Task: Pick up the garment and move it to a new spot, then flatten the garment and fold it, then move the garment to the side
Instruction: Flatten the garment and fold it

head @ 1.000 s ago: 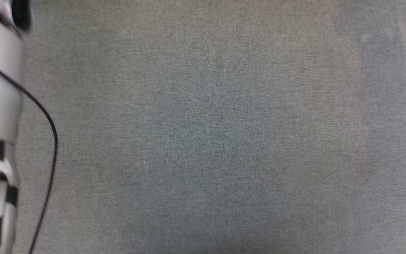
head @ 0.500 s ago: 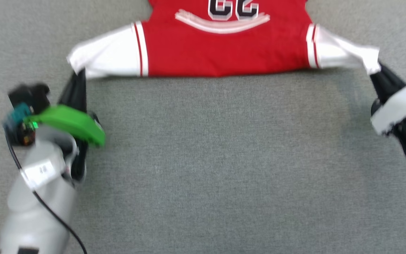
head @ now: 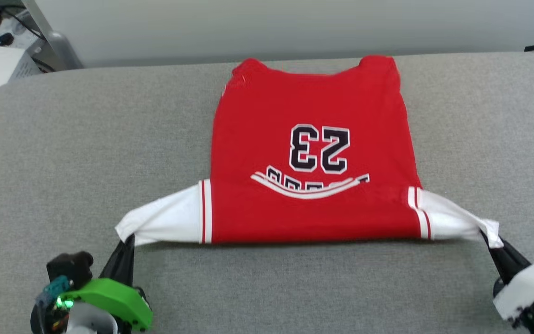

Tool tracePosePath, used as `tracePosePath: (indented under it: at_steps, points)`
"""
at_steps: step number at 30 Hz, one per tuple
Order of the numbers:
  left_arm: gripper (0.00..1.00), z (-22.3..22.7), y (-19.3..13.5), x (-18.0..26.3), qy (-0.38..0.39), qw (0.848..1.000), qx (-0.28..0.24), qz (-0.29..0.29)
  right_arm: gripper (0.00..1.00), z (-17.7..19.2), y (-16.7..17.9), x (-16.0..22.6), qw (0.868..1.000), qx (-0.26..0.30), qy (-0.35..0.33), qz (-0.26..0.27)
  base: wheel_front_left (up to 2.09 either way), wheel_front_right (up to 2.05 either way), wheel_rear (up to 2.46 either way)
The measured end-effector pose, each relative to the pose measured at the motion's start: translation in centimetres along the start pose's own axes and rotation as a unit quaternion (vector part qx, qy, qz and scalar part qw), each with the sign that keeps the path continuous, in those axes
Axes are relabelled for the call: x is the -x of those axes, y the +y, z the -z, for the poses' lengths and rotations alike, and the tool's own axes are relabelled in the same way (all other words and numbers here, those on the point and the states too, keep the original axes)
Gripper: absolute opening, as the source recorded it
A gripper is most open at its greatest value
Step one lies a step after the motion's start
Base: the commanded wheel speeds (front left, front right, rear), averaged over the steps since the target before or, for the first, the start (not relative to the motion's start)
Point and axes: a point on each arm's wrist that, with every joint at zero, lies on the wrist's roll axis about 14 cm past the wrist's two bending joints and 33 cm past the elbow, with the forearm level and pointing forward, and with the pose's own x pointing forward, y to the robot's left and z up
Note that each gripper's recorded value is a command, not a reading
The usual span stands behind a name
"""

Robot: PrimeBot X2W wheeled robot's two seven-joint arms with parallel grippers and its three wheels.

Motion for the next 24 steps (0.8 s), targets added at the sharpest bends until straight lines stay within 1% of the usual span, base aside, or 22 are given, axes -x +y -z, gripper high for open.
tracePosePath:
  at_steps: [2,4,7,10,13,17,18,19,20,21,24]
  points:
    - [0.0,0.4,0.3,1.7,0.006,1.0,0.001,-0.012,0.0,1.2,-0.7,1.8,1.0,0.013,0.008,0.013,0.0,0.0,0.0]
    - [0.0,0.7,0.4,3.0,0.007,1.0,0.004,-0.022,0.0,2.2,-1.1,3.3,1.0,0.013,0.012,0.023,0.0,0.0,0.0]
    - [0.0,1.2,0.7,5.1,0.011,0.999,0.006,-0.035,0.0,4.1,-0.7,5.2,0.999,-0.007,0.02,0.035,0.0,0.0,0.0]
    - [0.0,1.8,1.0,6.9,0.013,0.999,0.007,-0.046,0.0,5.9,-0.5,7.0,0.998,-0.014,0.04,0.045,0.0,0.0,0.0]
    - [0.0,2.3,1.3,8.1,0.015,0.998,0.008,-0.057,0.0,7.3,0.2,8.1,0.997,-0.025,0.057,0.048,0.0,0.0,0.0]
    - [0.0,2.5,1.0,8.8,0.009,0.998,0.006,-0.061,0.0,8.7,1.1,9.0,0.995,-0.019,0.084,0.043,0.0,0.0,0.0]
    - [0.0,2.6,0.9,8.9,0.008,0.998,0.005,-0.061,0.02,8.8,1.5,9.0,0.995,-0.019,0.088,0.04,0.0,0.0,0.0]
    - [0.0,2.6,0.7,8.9,0.006,0.998,0.001,-0.058,0.31,8.7,1.9,8.9,0.995,-0.019,0.086,0.036,0.0,0.0,0.0]
    - [0.0,2.5,0.5,8.9,0.004,0.998,-0.001,-0.056,0.58,8.5,2.2,8.7,0.996,-0.018,0.084,0.033,0.0,0.0,0.0]
    - [0.0,2.5,0.3,8.8,0.002,0.999,-0.002,-0.053,1.0,8.2,2.5,8.5,0.996,-0.018,0.079,0.028,0.0,0.0,0.0]
    - [0.0,2.4,-0.3,8.7,-0.004,0.999,-0.004,-0.047,1.0,6.9,3.4,7.8,0.998,-0.013,0.061,0.015,0.0,0.0,0.0]
